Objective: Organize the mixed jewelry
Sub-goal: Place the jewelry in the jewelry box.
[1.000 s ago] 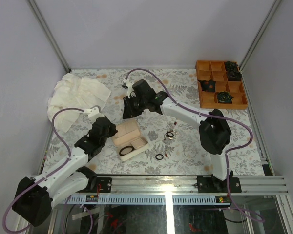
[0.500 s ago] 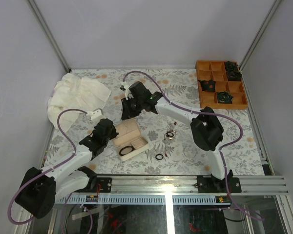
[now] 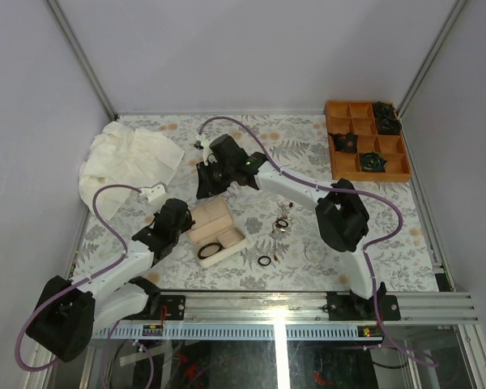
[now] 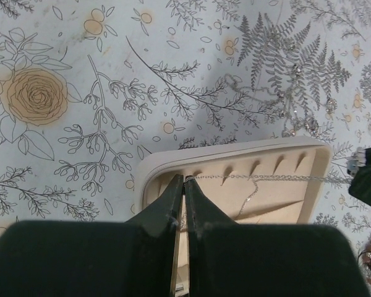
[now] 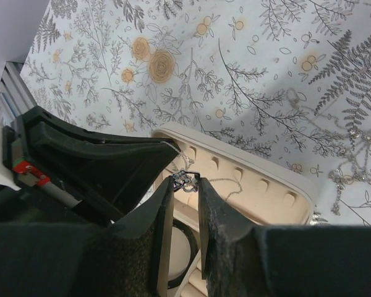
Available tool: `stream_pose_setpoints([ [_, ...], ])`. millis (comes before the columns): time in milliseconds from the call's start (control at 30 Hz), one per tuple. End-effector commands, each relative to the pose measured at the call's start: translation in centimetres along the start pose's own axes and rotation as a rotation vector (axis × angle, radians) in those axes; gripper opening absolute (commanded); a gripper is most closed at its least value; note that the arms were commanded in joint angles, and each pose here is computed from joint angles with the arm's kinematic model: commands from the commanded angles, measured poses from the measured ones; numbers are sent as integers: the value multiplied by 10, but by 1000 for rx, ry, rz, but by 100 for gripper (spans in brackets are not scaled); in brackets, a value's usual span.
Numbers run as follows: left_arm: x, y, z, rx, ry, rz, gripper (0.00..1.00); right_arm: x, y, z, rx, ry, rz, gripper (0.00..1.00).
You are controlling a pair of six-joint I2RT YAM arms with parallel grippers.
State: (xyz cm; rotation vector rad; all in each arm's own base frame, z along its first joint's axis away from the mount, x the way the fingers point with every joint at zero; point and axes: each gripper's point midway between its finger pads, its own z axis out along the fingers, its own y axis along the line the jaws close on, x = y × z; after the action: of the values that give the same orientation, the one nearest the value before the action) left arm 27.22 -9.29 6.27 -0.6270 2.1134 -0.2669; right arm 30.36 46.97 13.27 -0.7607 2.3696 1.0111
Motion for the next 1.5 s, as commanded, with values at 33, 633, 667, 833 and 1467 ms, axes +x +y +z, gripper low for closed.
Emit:
stream_pose_setpoints([
  [33, -9, 3, 4, -33, -42, -37, 0, -17, 23, 1, -48, -34, -25, 15],
  [633, -10, -7, 5, 4, -24, -34, 0, -6, 3, 17, 37, 14, 8, 15],
  [667, -10, -8, 5, 7, -22, -34, 0, -5, 3, 16, 39, 14, 8, 15],
  [833, -7, -9, 5, 17, -11, -36, 0, -1, 2, 14, 41, 15, 8, 15],
  [1467, -14, -26, -2, 81, -3, -35, 0, 4, -8, 17, 72, 25, 5, 15],
])
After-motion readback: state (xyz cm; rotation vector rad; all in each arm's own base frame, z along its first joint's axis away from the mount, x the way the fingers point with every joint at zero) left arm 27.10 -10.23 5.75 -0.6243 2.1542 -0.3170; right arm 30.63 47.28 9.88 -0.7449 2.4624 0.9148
